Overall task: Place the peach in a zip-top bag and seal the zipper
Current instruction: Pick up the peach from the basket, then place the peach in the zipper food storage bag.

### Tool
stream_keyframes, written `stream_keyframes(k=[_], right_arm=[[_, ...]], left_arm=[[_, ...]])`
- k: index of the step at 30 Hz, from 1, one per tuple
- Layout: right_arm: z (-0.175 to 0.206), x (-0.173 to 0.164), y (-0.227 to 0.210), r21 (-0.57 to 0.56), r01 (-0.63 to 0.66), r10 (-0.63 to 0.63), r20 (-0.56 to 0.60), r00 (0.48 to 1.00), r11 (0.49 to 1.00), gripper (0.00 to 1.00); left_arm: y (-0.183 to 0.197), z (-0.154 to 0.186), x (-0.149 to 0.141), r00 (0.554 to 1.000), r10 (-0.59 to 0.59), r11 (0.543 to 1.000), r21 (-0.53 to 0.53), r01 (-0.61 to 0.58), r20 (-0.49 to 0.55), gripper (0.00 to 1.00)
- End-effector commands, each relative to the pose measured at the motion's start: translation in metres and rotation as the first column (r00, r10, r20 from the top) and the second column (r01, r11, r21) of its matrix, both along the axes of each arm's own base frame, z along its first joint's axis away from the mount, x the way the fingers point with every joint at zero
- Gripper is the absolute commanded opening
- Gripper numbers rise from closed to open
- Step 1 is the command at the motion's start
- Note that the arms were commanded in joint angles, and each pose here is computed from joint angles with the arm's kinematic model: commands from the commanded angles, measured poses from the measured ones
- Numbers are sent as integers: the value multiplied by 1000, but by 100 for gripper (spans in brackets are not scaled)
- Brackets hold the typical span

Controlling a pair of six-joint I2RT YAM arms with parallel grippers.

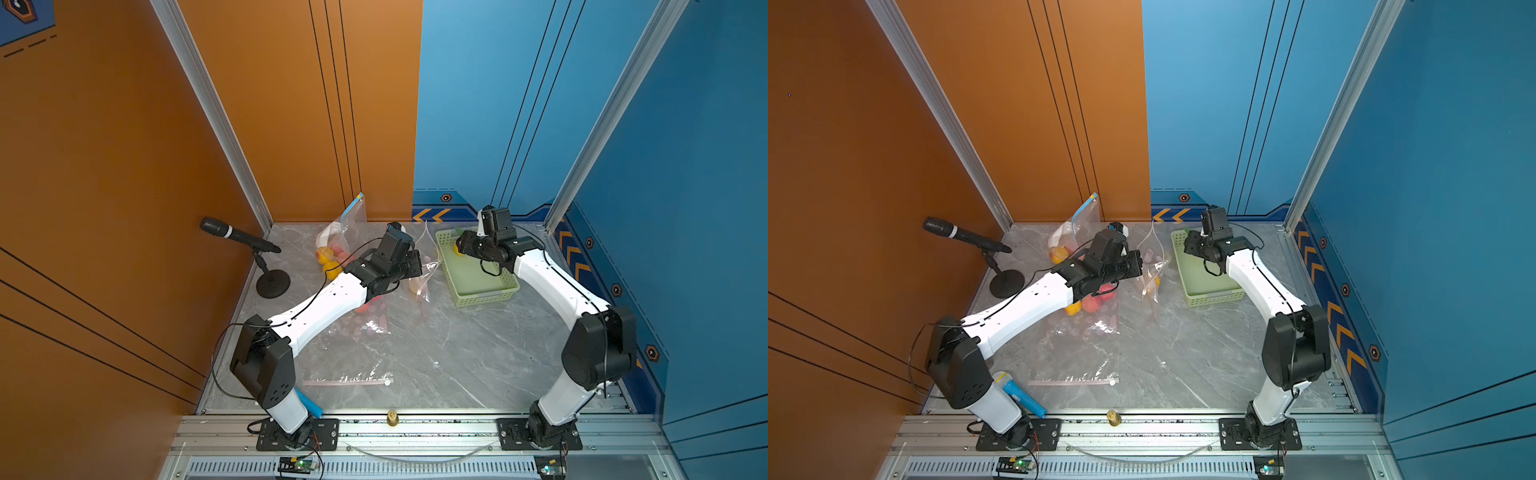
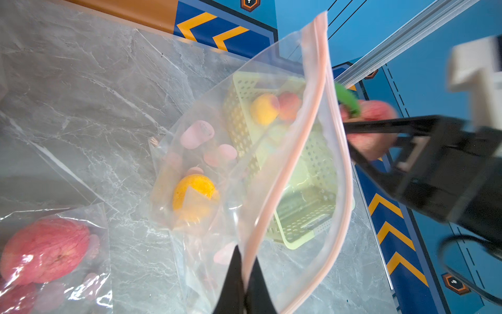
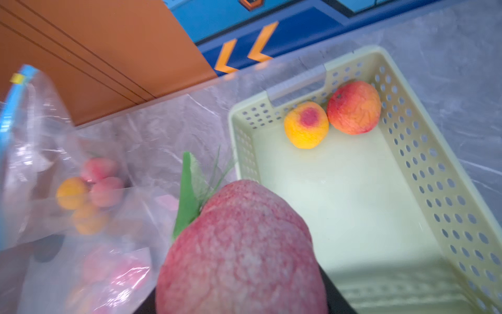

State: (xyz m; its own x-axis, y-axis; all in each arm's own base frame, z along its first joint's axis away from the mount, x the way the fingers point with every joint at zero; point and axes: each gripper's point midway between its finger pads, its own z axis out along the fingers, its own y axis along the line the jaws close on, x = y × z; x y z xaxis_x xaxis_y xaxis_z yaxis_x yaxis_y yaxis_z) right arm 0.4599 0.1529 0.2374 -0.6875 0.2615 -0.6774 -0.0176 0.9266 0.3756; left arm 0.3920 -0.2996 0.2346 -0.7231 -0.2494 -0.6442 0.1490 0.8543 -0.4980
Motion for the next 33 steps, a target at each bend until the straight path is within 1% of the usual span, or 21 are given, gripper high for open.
stream_keyframes(k=[1,5,9,13,18,22,26,30,33], right_arm=[[17,-29,15,-28,-96,97,13,995,995,45],[49,-53,40,-3,-188,187,82,979,982,46],[63,-68,68,46,-278,272,113,956,959,47],[63,-76,90,52,-335,327,117,938,941,47],[48,-79,115,54,-388,383,86,920,920,47],[32,-75,121,44,-383,381,52,923,923,47],[15,-67,113,16,-337,336,14,942,942,46],[1,-59,100,-31,-275,275,-17,961,961,46],[-6,-55,93,-78,-249,246,-41,968,965,46]], left_arm=[[-10,4,2,1000,-21,999,-27,21,-3,0],[-10,6,3,1000,-20,999,-39,20,-4,0],[-10,9,4,1000,-18,998,-60,18,-1,0],[-9,13,5,1000,-16,997,-77,16,2,0],[-11,14,5,1000,-22,995,-93,22,0,0],[-11,16,4,1000,-21,995,-99,21,3,0],[-7,21,1,1000,-14,993,-113,16,16,0],[-5,28,-3,1000,-13,992,-125,17,27,0],[-7,30,-5,999,-25,990,-141,28,24,0]])
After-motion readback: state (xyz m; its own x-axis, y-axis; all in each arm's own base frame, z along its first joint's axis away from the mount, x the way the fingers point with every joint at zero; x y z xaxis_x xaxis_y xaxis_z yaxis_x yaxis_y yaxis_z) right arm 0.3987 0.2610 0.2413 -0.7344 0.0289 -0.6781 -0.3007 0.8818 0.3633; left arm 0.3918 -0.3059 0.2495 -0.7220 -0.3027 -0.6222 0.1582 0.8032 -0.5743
